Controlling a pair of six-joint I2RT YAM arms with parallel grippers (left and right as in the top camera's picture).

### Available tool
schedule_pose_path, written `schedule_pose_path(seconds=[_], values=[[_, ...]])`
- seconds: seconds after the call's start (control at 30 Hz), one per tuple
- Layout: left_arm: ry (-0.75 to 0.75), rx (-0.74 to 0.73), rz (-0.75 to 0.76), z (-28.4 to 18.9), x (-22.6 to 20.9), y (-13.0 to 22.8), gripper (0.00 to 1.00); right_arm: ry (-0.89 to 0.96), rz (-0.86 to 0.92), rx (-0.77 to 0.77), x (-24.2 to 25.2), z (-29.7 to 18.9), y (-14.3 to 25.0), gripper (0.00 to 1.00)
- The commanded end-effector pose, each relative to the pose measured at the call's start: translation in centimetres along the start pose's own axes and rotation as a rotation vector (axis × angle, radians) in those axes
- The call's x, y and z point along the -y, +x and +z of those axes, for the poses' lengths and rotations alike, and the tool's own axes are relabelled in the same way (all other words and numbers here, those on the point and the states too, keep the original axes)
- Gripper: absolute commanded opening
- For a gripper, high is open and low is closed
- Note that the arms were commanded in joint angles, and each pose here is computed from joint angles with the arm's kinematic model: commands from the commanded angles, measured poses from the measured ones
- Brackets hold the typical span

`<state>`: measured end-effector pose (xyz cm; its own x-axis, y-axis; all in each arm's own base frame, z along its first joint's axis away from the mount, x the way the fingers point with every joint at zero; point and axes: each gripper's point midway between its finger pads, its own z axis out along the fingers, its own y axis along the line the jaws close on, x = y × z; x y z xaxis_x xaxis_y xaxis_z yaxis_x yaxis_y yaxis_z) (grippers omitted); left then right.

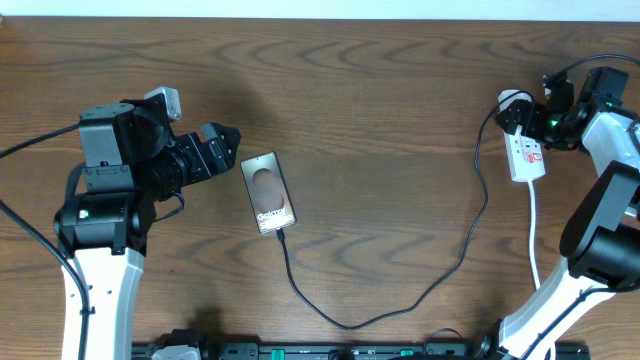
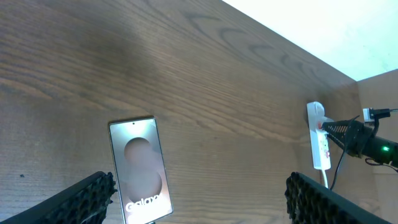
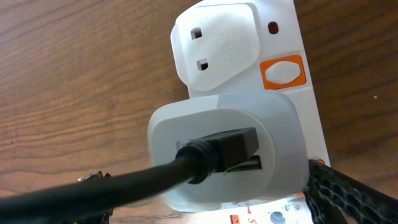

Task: Plug charger to phone and switch on socket
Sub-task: 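Hold the right gripper on the power strip switch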

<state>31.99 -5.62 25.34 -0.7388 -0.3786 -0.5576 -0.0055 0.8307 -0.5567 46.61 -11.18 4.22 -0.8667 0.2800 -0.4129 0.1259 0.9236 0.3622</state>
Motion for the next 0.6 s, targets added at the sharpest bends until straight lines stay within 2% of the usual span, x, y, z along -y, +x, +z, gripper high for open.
schedule_pose_path(seconds=[0.0,0.57], values=[[0.008,0.002,0.025,-0.2,0.2,0.0,0.91,-0.087,0.050,-0.073,-1.5,1.8,2.1,0.95],[0.002,-0.013,0.024,-0.2,0.1,0.4,0.90,-0.157,0.088,-0.067,-2.6,1.8,2.1,0.95]])
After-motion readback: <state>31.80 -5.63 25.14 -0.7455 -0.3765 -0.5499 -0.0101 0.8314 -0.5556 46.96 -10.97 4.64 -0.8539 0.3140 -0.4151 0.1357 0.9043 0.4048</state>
